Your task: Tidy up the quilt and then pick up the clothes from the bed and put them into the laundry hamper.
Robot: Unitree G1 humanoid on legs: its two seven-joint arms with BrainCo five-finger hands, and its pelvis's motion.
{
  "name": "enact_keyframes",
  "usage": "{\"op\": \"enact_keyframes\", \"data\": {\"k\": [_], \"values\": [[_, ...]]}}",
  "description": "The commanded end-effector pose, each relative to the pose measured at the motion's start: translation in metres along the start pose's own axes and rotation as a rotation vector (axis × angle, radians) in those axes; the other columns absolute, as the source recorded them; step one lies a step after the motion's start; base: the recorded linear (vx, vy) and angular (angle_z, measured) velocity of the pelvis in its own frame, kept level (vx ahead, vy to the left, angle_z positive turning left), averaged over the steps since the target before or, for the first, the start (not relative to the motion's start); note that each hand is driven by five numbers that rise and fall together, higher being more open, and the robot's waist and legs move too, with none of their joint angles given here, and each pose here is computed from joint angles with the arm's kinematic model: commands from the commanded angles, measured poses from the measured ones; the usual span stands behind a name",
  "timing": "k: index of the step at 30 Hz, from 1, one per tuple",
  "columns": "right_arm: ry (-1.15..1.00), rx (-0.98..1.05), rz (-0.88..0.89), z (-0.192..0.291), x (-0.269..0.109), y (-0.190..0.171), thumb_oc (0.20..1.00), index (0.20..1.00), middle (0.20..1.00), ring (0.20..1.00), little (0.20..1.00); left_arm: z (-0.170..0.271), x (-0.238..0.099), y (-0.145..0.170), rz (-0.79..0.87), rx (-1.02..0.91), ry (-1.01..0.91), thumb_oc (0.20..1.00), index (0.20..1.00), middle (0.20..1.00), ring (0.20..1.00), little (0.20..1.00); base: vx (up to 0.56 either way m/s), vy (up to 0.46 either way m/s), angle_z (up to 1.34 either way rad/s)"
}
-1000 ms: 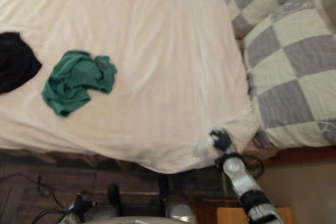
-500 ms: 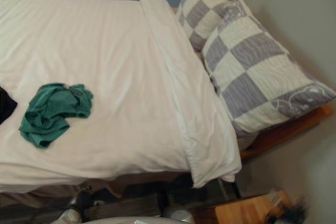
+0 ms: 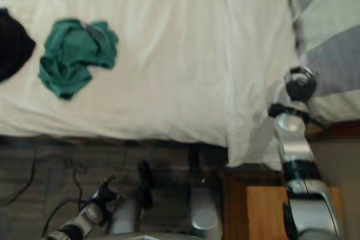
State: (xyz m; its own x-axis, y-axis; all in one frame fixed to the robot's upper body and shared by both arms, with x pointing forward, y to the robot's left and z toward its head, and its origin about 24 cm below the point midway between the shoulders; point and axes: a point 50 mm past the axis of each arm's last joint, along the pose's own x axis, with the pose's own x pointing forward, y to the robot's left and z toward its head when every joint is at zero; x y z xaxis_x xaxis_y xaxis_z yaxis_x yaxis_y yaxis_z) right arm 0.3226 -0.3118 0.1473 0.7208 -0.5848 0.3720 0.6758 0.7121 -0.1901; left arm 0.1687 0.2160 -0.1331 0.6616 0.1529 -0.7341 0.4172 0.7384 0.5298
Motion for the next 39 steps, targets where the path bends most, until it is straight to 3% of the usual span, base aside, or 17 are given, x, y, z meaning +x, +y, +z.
{"op": "enact_keyframes", "data": {"k": [1, 6, 8, 9, 10, 11, 12, 13, 16, 17, 18, 21, 27, 36, 39], "values": [[0.000, -0.028, -0.064, -0.006, 0.004, -0.020, 0.200, 0.200, 0.200, 0.200, 0.200, -0.026, -0.005, 0.005, 0.019, 0.035, 0.082, 1.000, 1.000, 1.000, 1.000, 1.000, -0.15, -0.036, -0.01], [0.334, -0.098, -0.001, -0.089, -0.053, -0.013, 0.200, 0.200, 0.200, 0.200, 0.200, -0.023, -0.003, 0.019, 0.076, -0.005, 0.078, 1.000, 1.000, 1.000, 1.000, 1.000, -0.05, -0.010, -0.04], [0.556, -0.154, 0.073, -0.136, -0.110, -0.011, 0.200, 0.200, 0.200, 0.200, 0.200, -0.019, 0.000, 0.025, 0.117, -0.047, 0.089, 1.000, 1.000, 1.000, 1.000, 1.000, 0.08, -0.005, 0.10], [0.740, -0.197, 0.160, -0.167, -0.164, -0.011, 0.200, 0.200, 0.200, 0.200, 0.200, -0.015, 0.003, 0.027, 0.140, -0.081, 0.102, 1.000, 1.000, 1.000, 1.000, 1.000, 0.11, 0.010, 0.11], [0.740, -0.197, 0.160, -0.167, -0.164, -0.011, 0.200, 0.200, 0.200, 0.200, 0.200, -0.015, 0.003, 0.027, 0.139, -0.080, 0.103, 1.000, 1.000, 1.000, 1.000, 1.000, 0.20, 0.032, 0.10], [0.953, -0.326, 0.293, -0.195, -0.227, -0.023, 0.200, 0.200, 0.200, 0.200, 0.200, -0.014, 0.003, 0.022, 0.135, -0.073, 0.112, 1.000, 1.000, 1.000, 1.000, 1.000, 0.13, 0.018, 0.04], [0.953, -0.326, 0.293, -0.195, -0.227, -0.023, 0.200, 0.200, 0.200, 0.200, 0.200, -0.014, 0.003, 0.022, 0.135, -0.073, 0.112, 1.000, 1.000, 1.000, 1.000, 1.000, 0.28, 0.034, 0.07], [1.105, -0.479, 0.465, -0.209, -0.283, -0.038, 0.200, 0.200, 0.200, 0.200, 0.200, -0.023, -0.002, 0.007, 0.091, -0.023, 0.139, 1.000, 1.000, 1.000, 1.000, 1.000, 0.22, 0.028, 0.07], [1.295, -0.593, 0.599, -0.215, -0.336, -0.063, 0.200, 0.200, 0.200, 0.200, 0.200, -0.032, -0.007, -0.006, 0.042, -0.016, 0.162, 1.000, 1.000, 1.000, 1.000, 1.000, 0.18, 0.027, 0.08], [1.294, -0.593, 0.599, -0.215, -0.336, -0.063, 0.313, 0.313, 0.313, 0.313, 0.313, -0.032, -0.007, -0.006, 0.042, -0.016, 0.162, 1.000, 1.000, 1.000, 1.000, 1.000, 0.07, 0.022, 0.09], [1.350, -0.601, 0.618, -0.215, -0.347, -0.067, 1.000, 1.000, 1.000, 1.000, 1.000, -0.034, -0.008, -0.007, 0.040, -0.028, 0.167, 1.000, 1.000, 1.000, 1.000, 1.000, 0.06, 0.032, 0.08], [1.398, -0.644, 0.705, -0.215, -0.363, -0.074, 1.000, 1.000, 1.000, 1.000, 1.000, -0.031, -0.008, -0.011, 0.019, -0.071, 0.150, 1.000, 1.000, 1.000, 1.000, 1.000, 0.02, 0.047, 0.07], [1.298, -0.632, 0.716, -0.216, -0.335, -0.060, 1.000, 1.000, 1.000, 1.000, 1.000, -0.019, -0.007, -0.012, 0.016, -0.123, 0.085, 1.000, 1.000, 1.000, 1.000, 1.000, -0.05, 0.248, 0.52], [1.215, -0.570, 0.716, -0.214, -0.319, -0.052, 1.000, 1.000, 1.000, 1.000, 1.000, 0.006, 0.001, -0.001, 0.025, -0.115, -0.011, 1.000, 1.000, 1.000, 1.000, 1.000, 0.02, 0.600, 0.18], [1.157, -0.489, 0.700, -0.208, -0.305, -0.025, 1.000, 1.000, 1.000, 1.000, 1.000, 0.018, 0.006, 0.019, 0.081, -0.169, -0.051, 1.000, 1.000, 1.000, 1.000, 1.000, -0.15, 0.743, -0.03]]}}
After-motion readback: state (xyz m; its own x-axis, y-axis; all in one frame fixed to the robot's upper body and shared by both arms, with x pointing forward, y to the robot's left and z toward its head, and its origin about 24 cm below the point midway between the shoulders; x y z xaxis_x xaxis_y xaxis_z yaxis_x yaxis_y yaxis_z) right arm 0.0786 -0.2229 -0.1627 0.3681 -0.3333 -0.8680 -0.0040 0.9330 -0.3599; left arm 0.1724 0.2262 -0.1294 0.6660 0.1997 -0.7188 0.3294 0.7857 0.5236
